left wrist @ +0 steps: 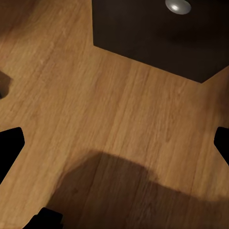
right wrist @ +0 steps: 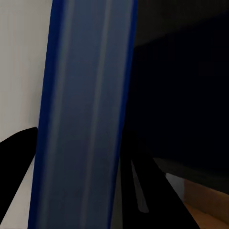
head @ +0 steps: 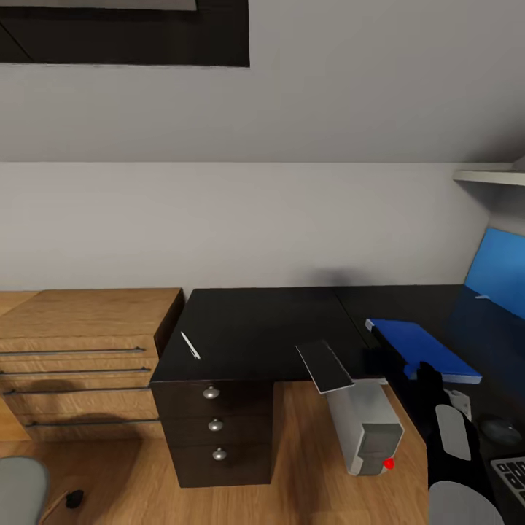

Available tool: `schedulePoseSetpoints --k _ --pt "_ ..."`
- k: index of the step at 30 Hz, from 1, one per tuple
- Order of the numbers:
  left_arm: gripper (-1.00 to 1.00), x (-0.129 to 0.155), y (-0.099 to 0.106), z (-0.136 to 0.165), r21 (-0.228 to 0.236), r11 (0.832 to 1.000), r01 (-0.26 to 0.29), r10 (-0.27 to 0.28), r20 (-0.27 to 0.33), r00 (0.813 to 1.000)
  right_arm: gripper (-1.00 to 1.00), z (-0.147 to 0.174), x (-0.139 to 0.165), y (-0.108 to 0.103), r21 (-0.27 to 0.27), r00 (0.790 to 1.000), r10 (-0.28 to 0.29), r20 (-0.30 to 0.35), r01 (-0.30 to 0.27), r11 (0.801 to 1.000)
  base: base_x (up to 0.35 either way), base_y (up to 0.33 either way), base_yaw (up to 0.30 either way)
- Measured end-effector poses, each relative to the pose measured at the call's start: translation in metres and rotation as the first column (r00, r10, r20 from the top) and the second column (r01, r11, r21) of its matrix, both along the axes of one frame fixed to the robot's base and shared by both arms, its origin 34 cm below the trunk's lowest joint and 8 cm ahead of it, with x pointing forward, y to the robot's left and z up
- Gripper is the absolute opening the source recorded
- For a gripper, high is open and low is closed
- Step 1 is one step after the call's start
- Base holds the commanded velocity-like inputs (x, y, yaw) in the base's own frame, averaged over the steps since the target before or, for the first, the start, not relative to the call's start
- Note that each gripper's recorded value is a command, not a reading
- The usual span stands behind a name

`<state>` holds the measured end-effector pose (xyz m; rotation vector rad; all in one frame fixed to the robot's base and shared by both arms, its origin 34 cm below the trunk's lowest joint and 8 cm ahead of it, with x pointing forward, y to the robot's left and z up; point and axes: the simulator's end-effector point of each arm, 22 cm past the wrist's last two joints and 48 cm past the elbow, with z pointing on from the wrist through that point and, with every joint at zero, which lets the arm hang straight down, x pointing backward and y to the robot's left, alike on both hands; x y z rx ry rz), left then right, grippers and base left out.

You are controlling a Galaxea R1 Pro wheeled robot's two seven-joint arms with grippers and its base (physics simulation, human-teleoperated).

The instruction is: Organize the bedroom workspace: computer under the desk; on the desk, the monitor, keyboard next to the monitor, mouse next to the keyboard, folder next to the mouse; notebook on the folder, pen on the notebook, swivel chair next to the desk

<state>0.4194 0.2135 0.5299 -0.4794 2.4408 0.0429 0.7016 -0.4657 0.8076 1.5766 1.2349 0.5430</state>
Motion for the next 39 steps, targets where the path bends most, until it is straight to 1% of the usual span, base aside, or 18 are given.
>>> schedulePoseSetpoints --k 3,7,9,11,14,16,20,29,36,39 --pt "1.0 0.0 0.0 -0.005 -0.001 1.0 0.0 0.0 0.0 1.0 -1.0 -0.004 0.001 0.001 -0.016 1.0 0.006 -0.009 -0.006 1.0 0.0 0.0 0.0" --pt "1.0 -0.001 -0.004 -0.012 -0.005 1.0 -0.001 0.001 -0.001 1.0 -1.0 -0.016 0.001 0.002 -0.019 1.0 0.012 -0.025 -0.012 1.0 0.0 0.0 0.0" --pt "1.0 -0.002 -0.004 -0.016 -0.006 1.0 -0.001 0.001 -0.001 1.0 -1.0 -0.022 0.0 0.003 -0.031 0.999 0.017 -0.038 -0.018 0.999 0.0 0.0 0.0" --pt "1.0 -0.002 -0.004 -0.016 -0.006 1.0 -0.001 0.001 -0.002 1.0 -1.0 -0.024 -0.002 0.001 -0.078 0.997 0.026 -0.073 -0.032 0.996 0.0 0.0 0.0" --pt "1.0 -0.002 -0.004 -0.016 -0.006 1.0 -0.001 0.001 -0.002 1.0 -1.0 -0.025 -0.004 -0.002 -0.129 0.994 0.029 -0.107 -0.043 0.991 0.0 0.0 0.0" --pt "1.0 -0.002 -0.005 -0.016 -0.006 1.0 -0.001 0.001 -0.001 1.0 -1.0 -0.024 -0.004 -0.004 -0.146 0.993 0.027 -0.114 -0.043 0.988 0.0 0.0 0.0" --pt "1.0 -0.002 -0.005 -0.016 -0.006 1.0 -0.001 0.001 -0.001 1.0 -1.0 -0.023 -0.004 -0.004 -0.155 0.993 0.025 -0.117 -0.043 0.987 0.0 0.0 0.0" --pt "1.0 -0.002 -0.004 -0.016 -0.005 1.0 0.0 0.0 -0.001 1.0 -1.0 -0.024 -0.005 -0.003 -0.155 0.993 0.024 -0.117 -0.042 0.987 0.0 0.0 -0.009" --pt "1.0 0.0 -0.004 -0.015 -0.004 1.0 -0.001 0.001 0.002 1.0 -1.0 -0.025 -0.004 -0.001 -0.146 0.993 0.027 -0.114 -0.043 0.988 0.0 0.0 -0.167" --pt "1.0 0.004 -0.004 -0.012 -0.006 1.0 -0.001 0.001 0.014 1.0 -1.0 -0.025 -0.004 -0.001 -0.146 0.993 0.027 -0.114 -0.044 0.988 0.0 0.0 -0.045"
